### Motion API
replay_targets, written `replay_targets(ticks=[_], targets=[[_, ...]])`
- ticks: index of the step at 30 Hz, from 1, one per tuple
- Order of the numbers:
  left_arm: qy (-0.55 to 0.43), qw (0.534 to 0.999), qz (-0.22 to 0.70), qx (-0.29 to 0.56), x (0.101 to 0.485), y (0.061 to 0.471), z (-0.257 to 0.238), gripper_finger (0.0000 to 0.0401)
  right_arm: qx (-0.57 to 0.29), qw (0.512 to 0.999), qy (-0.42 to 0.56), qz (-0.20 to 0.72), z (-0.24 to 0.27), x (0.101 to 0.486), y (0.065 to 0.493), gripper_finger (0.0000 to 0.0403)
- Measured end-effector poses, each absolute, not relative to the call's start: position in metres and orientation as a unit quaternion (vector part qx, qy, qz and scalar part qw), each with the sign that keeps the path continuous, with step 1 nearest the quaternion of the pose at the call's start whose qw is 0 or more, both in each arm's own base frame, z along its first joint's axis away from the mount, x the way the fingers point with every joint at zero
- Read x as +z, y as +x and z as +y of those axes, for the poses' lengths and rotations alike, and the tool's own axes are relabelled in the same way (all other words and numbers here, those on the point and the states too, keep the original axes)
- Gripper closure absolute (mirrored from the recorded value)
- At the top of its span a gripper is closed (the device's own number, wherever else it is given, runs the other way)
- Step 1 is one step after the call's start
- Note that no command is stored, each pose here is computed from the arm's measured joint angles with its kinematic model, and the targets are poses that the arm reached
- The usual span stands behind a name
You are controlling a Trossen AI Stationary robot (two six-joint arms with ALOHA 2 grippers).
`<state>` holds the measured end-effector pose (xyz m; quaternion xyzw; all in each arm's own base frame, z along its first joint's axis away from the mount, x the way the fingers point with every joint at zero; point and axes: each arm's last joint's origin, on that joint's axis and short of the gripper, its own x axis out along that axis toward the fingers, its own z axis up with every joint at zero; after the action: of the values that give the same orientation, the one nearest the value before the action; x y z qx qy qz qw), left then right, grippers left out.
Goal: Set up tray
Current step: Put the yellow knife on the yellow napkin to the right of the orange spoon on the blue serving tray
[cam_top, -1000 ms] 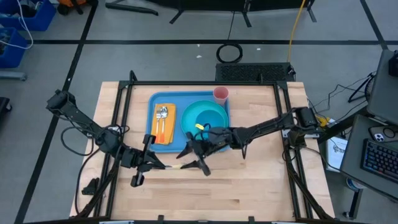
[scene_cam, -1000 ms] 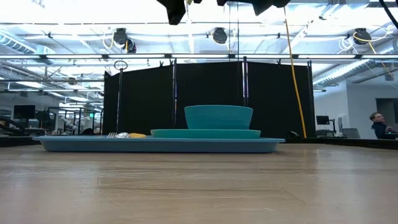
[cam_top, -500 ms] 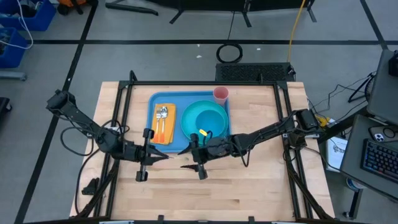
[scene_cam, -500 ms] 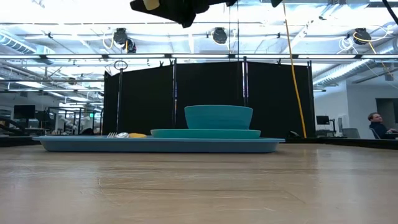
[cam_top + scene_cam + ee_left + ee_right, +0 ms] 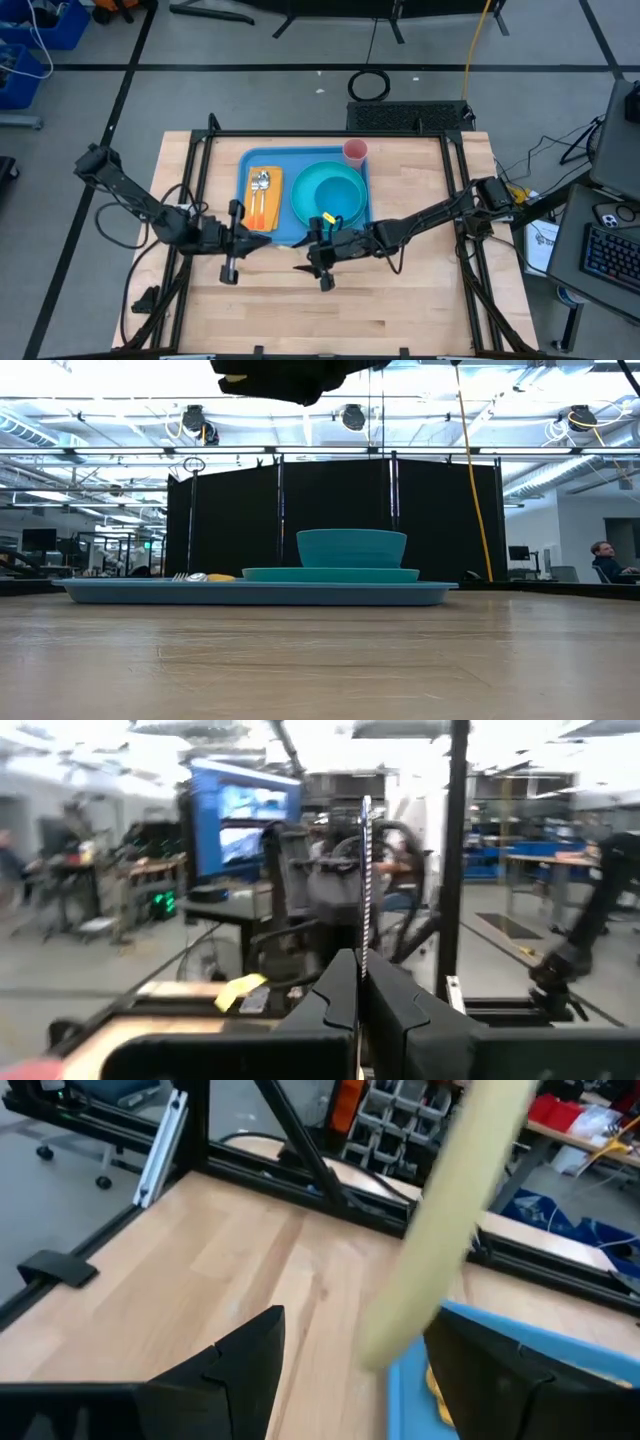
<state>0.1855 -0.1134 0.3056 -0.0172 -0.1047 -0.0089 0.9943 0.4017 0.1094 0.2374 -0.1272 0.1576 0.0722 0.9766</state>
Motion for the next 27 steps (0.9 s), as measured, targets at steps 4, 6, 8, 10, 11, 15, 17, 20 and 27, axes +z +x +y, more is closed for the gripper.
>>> replay_targets(ticks=[4,6,8,10,11,15,17,20,27], targets=[[-0.051,0.994,-0.090,0.026,0.307,0.180,-0.107,0.0399,0.071,0.975,-0.128,0.169,0.109,0.235,0.401,0.0178],[-0.055,0.994,-0.086,0.030,0.308,0.177,-0.105,0.0399,0.060,0.973,-0.136,0.177,0.110,0.234,0.400,0.0181],[-0.055,0.994,-0.085,0.027,0.309,0.174,-0.105,0.0399,0.036,0.971,-0.150,0.183,0.113,0.233,0.398,0.0184],[-0.056,0.994,-0.085,0.026,0.310,0.173,-0.105,0.0399,-0.001,0.968,-0.166,0.187,0.115,0.233,0.397,0.0187],[-0.057,0.994,-0.085,0.030,0.310,0.172,-0.105,0.0399,-0.022,0.966,-0.177,0.187,0.115,0.233,0.396,0.0188],[-0.049,0.994,-0.081,0.062,0.310,0.172,-0.104,0.0399,-0.068,0.960,-0.211,0.170,0.120,0.225,0.390,0.0192],[-0.049,0.993,-0.080,0.066,0.310,0.172,-0.103,0.0399,-0.085,0.958,-0.228,0.154,0.123,0.220,0.386,0.0193],[-0.050,0.992,-0.089,0.075,0.312,0.172,-0.102,0.0399,-0.102,0.959,-0.237,0.117,0.124,0.212,0.377,0.0193],[-0.060,0.985,-0.137,0.088,0.323,0.170,-0.098,0.0399,-0.153,0.952,-0.265,0.025,0.117,0.206,0.360,0.0193]])
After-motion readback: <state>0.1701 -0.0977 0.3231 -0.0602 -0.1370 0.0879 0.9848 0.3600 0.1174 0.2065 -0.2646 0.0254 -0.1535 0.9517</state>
